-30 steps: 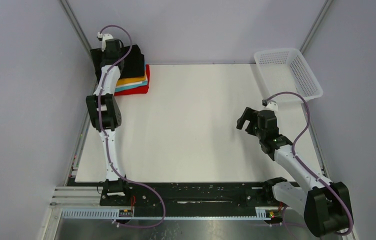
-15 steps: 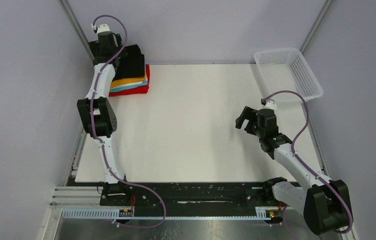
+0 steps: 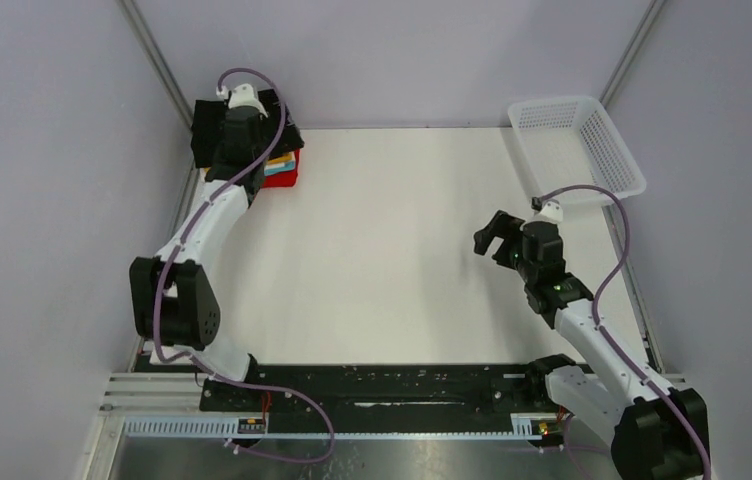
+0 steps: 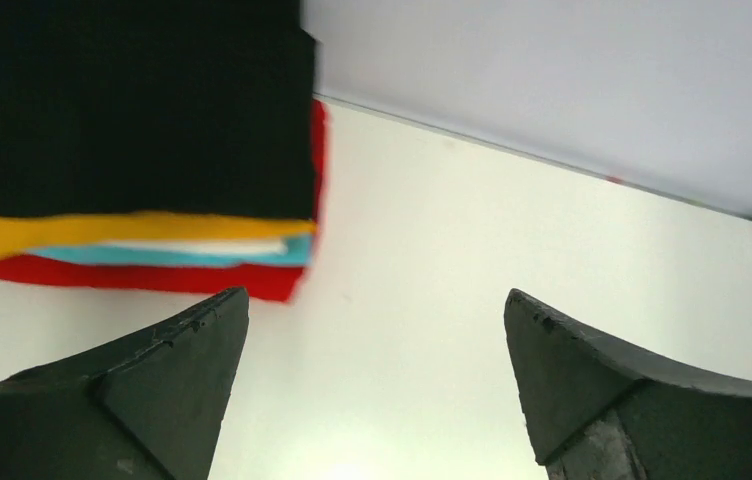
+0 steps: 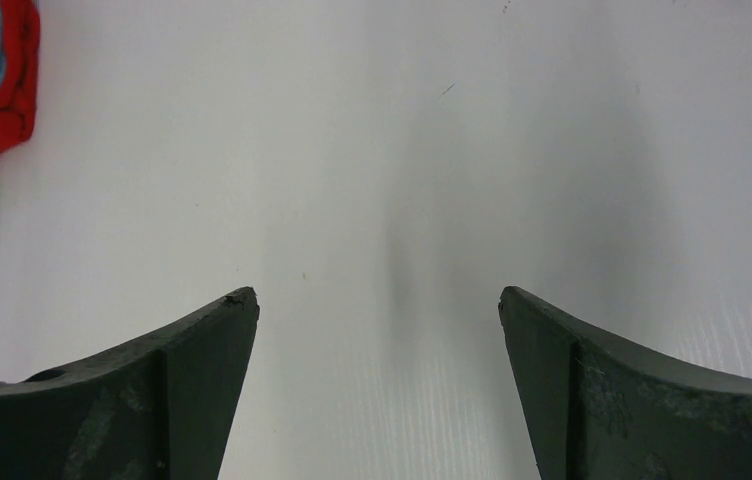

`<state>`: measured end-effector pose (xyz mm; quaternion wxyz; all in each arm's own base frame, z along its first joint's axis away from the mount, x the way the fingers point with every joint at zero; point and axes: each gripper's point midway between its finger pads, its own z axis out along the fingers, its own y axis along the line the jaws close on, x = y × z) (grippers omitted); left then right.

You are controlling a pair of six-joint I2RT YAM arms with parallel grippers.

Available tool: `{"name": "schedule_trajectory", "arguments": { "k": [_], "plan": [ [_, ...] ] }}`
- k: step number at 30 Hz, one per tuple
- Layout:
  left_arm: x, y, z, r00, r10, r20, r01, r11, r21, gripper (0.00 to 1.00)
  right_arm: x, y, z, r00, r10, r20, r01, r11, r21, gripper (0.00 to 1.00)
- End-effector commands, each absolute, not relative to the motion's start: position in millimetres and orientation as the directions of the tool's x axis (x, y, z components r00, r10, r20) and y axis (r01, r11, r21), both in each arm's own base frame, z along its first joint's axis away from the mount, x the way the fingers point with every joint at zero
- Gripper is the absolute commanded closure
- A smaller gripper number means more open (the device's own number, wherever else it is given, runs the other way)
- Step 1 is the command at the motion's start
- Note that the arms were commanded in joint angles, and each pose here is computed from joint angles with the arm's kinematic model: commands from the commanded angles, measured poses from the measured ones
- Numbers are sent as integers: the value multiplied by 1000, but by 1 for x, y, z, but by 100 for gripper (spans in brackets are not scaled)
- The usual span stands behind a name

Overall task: Fold and stack the t-shirts
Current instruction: Reset both arms

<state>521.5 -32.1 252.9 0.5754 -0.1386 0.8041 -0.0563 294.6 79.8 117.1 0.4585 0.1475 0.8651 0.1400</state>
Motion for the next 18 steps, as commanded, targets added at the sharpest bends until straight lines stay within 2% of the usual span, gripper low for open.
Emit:
{"name": "schedule_trajectory", "arguments": {
  "k": [1, 6, 9, 10, 14, 18],
  "plan": [
    [468, -70, 305, -208, -456, -866, -54, 889, -455, 1, 284, 78, 124, -504, 421, -754, 123, 899, 419, 0],
    [370, -107, 231, -399, -418, -816, -60, 900, -431, 1, 267, 59, 124, -452, 445, -773, 191, 895, 404, 1],
    [317, -102, 194, -454, -419, -787, -73, 897, -435, 1, 258, 41, 123, -407, 470, -783, 276, 881, 385, 1],
    [306, -93, 182, -457, -436, -775, -125, 894, -430, 1, 256, 37, 123, -389, 482, -785, 294, 873, 390, 0],
    [292, -69, 198, -399, -450, -798, -203, 893, -402, 1, 252, 39, 126, -363, 502, -785, 272, 863, 426, 1],
    [290, -82, 205, -422, -450, -787, -137, 890, -435, 1, 244, 34, 122, -367, 492, -789, 285, 867, 408, 1]
  ]
}}
